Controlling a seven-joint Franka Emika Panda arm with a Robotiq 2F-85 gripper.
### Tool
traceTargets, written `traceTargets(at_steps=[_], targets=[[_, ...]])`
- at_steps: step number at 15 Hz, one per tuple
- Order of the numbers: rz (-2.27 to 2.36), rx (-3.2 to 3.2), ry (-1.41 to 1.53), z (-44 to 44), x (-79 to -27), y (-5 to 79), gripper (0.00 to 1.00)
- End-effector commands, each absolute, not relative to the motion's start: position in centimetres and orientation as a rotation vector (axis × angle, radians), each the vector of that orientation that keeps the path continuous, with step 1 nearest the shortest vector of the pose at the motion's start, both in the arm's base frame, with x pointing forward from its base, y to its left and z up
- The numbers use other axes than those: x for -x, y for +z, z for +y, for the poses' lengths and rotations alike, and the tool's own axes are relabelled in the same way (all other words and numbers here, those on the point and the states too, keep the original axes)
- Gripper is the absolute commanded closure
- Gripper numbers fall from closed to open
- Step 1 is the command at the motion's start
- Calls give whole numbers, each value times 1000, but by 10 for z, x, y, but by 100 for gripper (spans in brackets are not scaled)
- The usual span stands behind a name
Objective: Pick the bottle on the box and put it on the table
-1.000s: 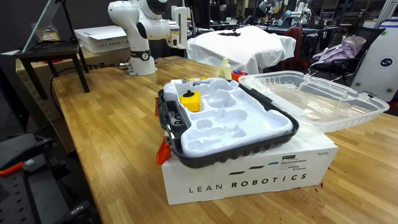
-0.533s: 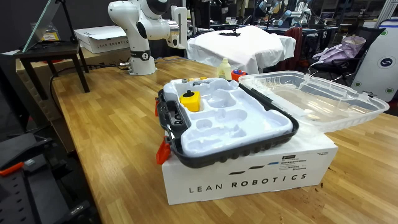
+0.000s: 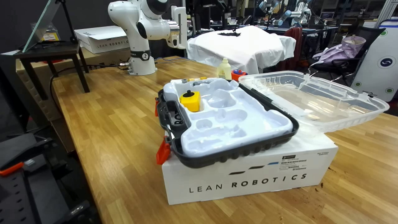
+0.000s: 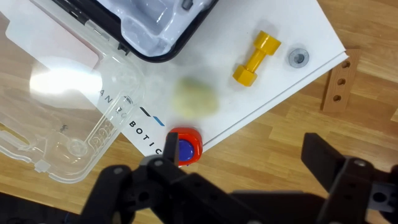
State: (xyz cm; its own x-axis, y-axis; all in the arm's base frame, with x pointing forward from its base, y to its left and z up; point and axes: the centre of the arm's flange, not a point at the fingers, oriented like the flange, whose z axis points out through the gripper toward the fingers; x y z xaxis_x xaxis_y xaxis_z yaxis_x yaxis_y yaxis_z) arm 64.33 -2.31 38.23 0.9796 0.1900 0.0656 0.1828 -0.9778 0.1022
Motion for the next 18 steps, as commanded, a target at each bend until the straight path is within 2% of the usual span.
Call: traceTargets(at_steps=[1, 3, 4, 12, 18], targets=[[576, -3019, 27, -46, -649, 375, 0], [703, -2980, -43, -57, -652, 368, 0], [587, -2999, 17, -51, -642, 365, 0], [672, -2987, -12, -52, -645, 364, 0], [1097, -2895, -82, -47, -656, 362, 0]])
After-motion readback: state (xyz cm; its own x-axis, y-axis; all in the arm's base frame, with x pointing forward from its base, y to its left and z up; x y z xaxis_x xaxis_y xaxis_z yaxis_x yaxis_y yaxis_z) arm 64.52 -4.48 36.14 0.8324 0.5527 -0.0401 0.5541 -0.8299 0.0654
